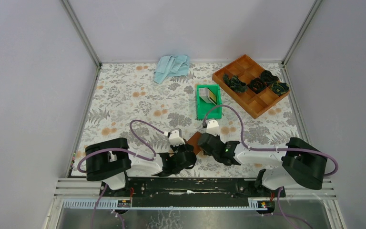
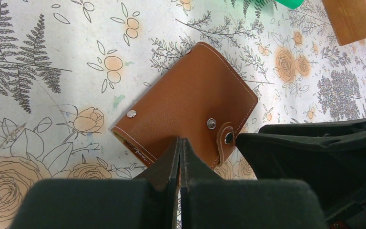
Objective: Put the credit cards into the card holder
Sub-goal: Close the card holder at the center of the board.
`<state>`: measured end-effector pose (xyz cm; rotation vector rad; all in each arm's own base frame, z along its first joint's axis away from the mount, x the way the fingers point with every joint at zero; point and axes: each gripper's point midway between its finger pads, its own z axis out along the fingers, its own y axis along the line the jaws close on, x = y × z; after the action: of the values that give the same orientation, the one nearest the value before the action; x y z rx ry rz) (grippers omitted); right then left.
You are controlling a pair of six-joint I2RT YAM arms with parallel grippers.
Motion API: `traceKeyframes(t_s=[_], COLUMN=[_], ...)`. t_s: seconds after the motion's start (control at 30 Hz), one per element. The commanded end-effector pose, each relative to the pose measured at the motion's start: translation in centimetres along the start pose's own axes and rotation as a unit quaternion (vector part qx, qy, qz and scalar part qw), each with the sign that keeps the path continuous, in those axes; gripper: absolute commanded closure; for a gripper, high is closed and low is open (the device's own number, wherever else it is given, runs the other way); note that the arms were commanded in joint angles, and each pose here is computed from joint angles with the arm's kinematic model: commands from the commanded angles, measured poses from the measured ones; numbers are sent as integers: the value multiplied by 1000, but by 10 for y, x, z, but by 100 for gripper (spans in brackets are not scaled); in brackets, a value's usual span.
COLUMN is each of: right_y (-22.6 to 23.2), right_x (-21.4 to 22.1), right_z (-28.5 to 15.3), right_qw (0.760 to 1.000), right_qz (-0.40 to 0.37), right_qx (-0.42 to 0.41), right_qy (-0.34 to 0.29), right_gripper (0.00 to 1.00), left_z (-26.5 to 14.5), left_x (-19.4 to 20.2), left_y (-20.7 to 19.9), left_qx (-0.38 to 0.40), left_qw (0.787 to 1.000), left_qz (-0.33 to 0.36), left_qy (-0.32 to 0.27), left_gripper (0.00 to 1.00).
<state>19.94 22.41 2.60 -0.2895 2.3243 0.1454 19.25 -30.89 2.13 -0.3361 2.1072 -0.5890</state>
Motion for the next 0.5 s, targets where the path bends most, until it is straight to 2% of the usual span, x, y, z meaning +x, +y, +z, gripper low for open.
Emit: traceKeyframes(t_s=[0.0, 0.3, 0.47], right_y=[16, 20, 13], right_x=[-26, -26, -28], right_z=[0, 6, 2], right_qw=[999, 1000, 999], right_qz=[18, 13, 15], right_qx=[-16, -11, -2], right_qy=[-26, -22, -29], right_gripper=[57, 57, 57], left_z=[-2, -6, -14], left_x=[17, 11, -7], left_y=[30, 36, 38], left_qx=[-36, -40, -44], left_qw=[997, 998, 998], left_qz=[55, 50, 39], left_qy=[28, 21, -2], left_gripper=[100, 100, 99])
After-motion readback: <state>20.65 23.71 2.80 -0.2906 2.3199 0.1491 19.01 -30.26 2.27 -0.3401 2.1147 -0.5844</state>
